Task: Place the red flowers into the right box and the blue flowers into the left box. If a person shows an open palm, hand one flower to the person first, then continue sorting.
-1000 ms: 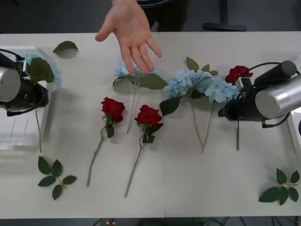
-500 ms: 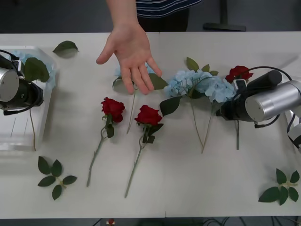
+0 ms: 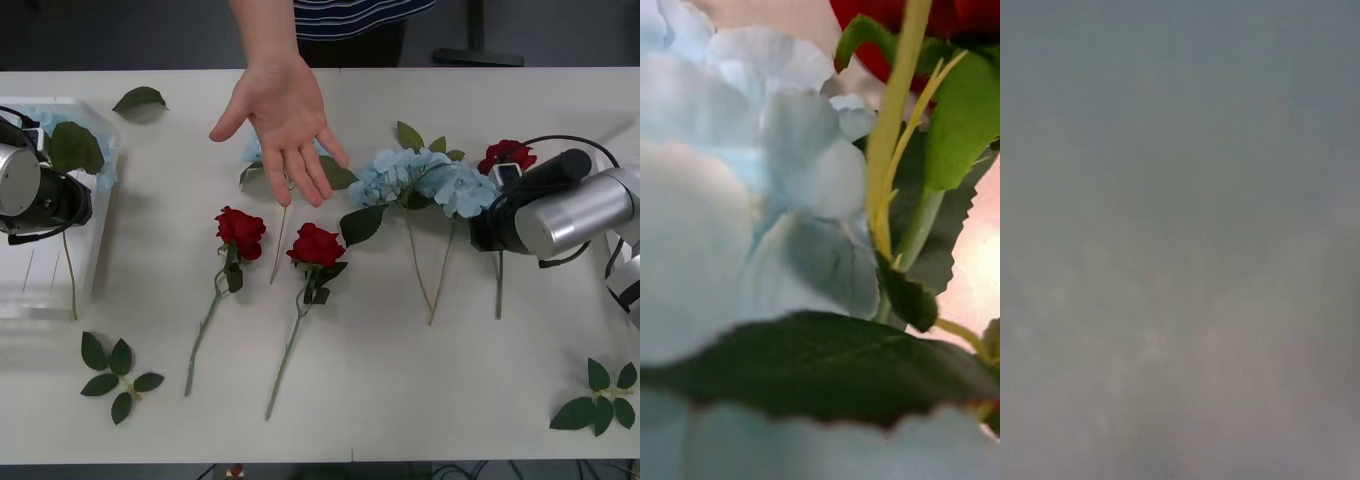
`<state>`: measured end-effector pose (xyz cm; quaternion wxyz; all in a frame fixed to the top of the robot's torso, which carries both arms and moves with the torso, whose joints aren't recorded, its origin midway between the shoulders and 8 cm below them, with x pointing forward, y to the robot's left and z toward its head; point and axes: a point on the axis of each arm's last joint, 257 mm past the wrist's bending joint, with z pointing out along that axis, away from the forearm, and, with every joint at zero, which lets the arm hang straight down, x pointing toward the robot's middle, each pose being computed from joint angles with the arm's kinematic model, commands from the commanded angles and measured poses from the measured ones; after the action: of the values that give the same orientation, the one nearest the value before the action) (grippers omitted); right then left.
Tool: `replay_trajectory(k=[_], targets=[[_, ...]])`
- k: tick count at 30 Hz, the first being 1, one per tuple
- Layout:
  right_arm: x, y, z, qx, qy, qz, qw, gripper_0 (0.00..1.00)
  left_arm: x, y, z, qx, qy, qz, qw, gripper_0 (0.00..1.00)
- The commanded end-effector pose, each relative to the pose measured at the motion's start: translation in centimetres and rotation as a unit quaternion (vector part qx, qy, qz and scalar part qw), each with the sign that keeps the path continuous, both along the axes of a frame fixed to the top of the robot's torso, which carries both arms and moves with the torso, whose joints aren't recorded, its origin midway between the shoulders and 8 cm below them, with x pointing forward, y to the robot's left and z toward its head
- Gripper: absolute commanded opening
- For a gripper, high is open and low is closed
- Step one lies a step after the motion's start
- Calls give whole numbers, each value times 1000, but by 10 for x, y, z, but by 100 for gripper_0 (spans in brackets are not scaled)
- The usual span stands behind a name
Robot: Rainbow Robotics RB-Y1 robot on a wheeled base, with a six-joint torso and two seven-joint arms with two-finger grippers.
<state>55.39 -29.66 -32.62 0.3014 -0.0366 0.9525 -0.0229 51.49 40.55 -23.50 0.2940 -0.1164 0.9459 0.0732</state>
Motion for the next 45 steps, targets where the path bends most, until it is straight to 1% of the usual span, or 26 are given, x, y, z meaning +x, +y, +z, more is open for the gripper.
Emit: replay_trajectory(k=[1,9,14,19,21,23,27,30,33,34,36,37,39,41,42,44,45], targets=[[4,3,3,-22,-5,25,999,0,10,9,25,6,-26,11,1000,0],[6,-12,9,-32,-8,16,999,0,10,9,25,4,-27,13,1000,0],[5,-35,36,-33,-4,-6,999,0,10,9,25,3,-27,14,1000,0],[-7,-62,92,-37,3,-28,999,0,10,9,25,2,-27,15,1000,0],[-15,-71,125,-24,4,-34,999,0,10,9,24,2,-26,15,1000,0],[-20,-74,144,-22,6,-31,999,0,10,9,25,2,-27,15,1000,0],[-31,-66,205,-12,-7,5,1000,0,10,9,24,2,-26,15,1000,0],[-26,-44,240,3,-39,39,998,0,10,9,25,2,-27,15,1000,0],[-7,-1,296,32,-123,89,988,0,10,9,24,2,-26,15,1000,0],[-3,5,306,36,-142,95,985,0,10,9,24,2,-26,15,1000,0],[10,31,343,55,-209,122,969,0,10,9,25,2,-27,15,1000,0],[14,38,353,60,-227,130,963,0,10,9,25,2,-27,15,1000,0],[24,68,392,89,-299,160,936,0,10,9,24,2,-26,15,1000,0],[27,82,412,91,-335,174,922,0,10,9,24,2,-26,15,1000,0],[27,82,412,91,-335,174,922,0,10,9,24,2,-26,15,1000,0],[33,102,452,78,-399,189,894,0,10,9,25,2,-27,15,1000,0],[34,105,460,72,-408,190,890,0,10,9,24,2,-27,16,1000,0]])
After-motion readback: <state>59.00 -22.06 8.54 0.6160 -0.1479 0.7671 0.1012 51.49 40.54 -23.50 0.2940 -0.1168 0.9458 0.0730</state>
